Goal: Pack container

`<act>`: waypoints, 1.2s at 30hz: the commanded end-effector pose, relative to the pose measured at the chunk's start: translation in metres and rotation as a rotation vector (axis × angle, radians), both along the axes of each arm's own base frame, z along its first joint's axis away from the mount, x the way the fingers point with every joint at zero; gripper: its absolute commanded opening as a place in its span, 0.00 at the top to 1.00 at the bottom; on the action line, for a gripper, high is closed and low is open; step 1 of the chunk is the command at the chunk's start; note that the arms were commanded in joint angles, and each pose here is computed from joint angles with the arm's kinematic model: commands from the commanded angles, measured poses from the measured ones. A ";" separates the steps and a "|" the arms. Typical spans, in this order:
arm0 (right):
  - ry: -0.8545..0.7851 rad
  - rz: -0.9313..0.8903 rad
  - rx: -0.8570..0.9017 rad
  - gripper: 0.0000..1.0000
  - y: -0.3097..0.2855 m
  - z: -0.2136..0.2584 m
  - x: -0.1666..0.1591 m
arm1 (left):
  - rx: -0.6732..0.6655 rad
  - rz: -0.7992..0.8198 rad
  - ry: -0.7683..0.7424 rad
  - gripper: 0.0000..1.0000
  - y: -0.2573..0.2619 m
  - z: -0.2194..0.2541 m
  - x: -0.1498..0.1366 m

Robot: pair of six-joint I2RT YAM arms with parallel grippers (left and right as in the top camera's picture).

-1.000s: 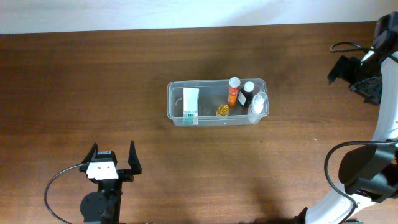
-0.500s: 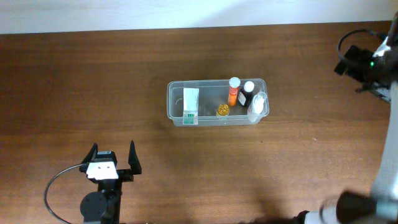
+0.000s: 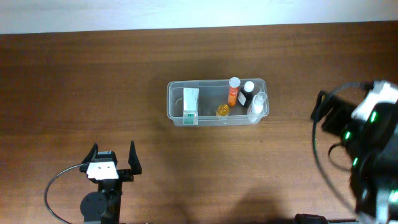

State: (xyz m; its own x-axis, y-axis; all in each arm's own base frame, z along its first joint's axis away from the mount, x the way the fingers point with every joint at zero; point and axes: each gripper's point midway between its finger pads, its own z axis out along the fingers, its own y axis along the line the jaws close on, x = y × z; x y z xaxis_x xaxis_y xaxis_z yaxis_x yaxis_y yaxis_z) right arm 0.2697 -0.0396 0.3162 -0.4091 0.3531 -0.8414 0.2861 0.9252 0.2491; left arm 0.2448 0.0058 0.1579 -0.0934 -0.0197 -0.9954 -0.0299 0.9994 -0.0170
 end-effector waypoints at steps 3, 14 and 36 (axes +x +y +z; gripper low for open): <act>-0.125 0.038 -0.029 0.02 0.012 -0.023 -0.027 | 0.015 -0.008 -0.004 0.01 -0.001 -0.001 0.000; -0.371 0.087 -0.050 0.02 0.025 -0.076 -0.047 | 0.015 -0.008 -0.004 0.01 -0.001 -0.001 0.000; -0.541 0.217 -0.207 0.02 0.041 -0.113 -0.028 | 0.015 -0.008 -0.004 0.00 -0.001 -0.001 0.000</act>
State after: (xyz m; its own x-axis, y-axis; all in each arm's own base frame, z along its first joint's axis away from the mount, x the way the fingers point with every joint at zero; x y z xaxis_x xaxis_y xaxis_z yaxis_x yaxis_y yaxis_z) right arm 0.2413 -0.0026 0.2063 0.0414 0.1285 -0.9908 -0.0077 0.9917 0.1282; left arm 0.2448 0.0057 0.1578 -0.0937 -0.0197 -0.9954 -0.0291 0.9994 -0.0170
